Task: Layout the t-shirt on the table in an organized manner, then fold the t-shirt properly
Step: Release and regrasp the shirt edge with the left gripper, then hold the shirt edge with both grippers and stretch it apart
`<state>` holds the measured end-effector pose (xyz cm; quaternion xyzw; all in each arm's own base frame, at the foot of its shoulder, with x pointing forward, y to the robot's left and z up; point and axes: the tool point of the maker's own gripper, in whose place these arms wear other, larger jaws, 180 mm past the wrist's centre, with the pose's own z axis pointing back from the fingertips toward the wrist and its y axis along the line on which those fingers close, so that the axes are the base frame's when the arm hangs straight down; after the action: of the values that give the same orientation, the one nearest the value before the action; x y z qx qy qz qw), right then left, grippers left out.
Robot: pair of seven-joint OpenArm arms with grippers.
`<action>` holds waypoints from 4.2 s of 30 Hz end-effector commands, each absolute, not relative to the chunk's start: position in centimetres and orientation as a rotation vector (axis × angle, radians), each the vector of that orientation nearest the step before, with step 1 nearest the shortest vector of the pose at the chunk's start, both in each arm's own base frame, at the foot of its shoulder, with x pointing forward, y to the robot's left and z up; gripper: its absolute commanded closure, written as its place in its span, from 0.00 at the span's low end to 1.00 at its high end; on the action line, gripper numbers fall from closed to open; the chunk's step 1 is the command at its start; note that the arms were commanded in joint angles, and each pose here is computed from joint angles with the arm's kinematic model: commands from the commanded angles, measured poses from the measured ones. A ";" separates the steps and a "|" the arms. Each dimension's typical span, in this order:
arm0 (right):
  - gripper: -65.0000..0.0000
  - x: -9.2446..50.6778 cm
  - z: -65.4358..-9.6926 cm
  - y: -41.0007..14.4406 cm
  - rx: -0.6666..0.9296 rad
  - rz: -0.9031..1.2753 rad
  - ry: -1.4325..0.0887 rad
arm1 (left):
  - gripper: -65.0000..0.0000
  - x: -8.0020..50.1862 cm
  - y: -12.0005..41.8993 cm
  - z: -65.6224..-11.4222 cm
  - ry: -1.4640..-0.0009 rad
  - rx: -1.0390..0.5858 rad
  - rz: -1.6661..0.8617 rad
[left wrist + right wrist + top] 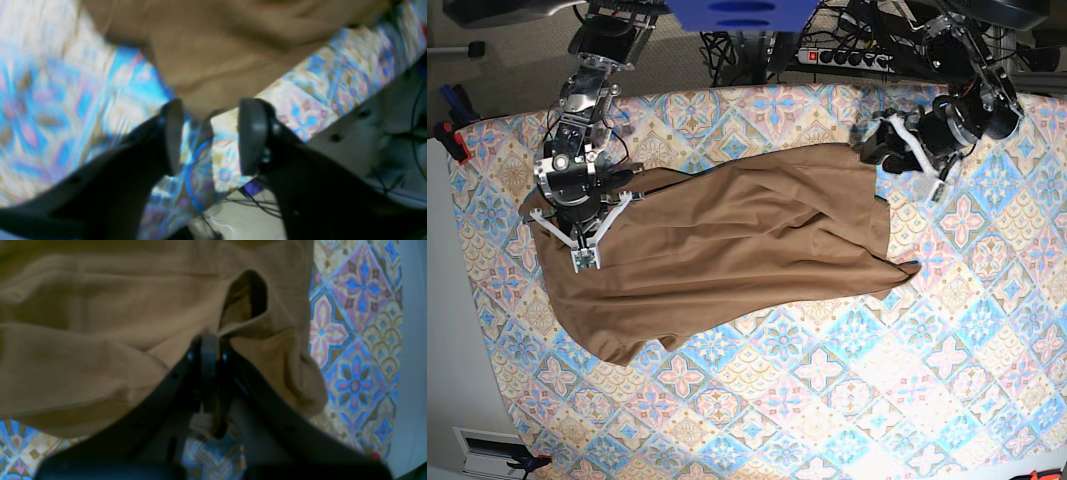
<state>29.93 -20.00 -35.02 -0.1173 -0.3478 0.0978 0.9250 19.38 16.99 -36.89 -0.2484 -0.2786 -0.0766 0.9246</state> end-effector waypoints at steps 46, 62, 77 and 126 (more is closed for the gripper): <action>1.00 28.7 -35.5 -20.0 -0.240 0.206 -0.709 | 1.00 20.6 13.2 -35.7 -0.573 -0.413 -0.446; 1.00 29.9 -33.5 -23.4 -0.292 0.093 -0.757 | 1.00 9.3 8.1 -41.0 -0.157 -0.294 -1.086; 1.00 30.0 -33.3 -23.9 -0.298 0.079 -0.763 | 1.00 16.7 11.9 -37.5 -0.394 -0.313 -0.668; 0.67 32.4 -32.3 -18.3 -0.259 0.318 -0.812 | 0.83 24.4 19.8 -35.6 -0.481 -0.009 -0.438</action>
<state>31.47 -18.34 -33.62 -0.1226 -0.3685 0.1550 0.9084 23.87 19.52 -36.39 -0.0124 -0.2232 -0.2146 0.9508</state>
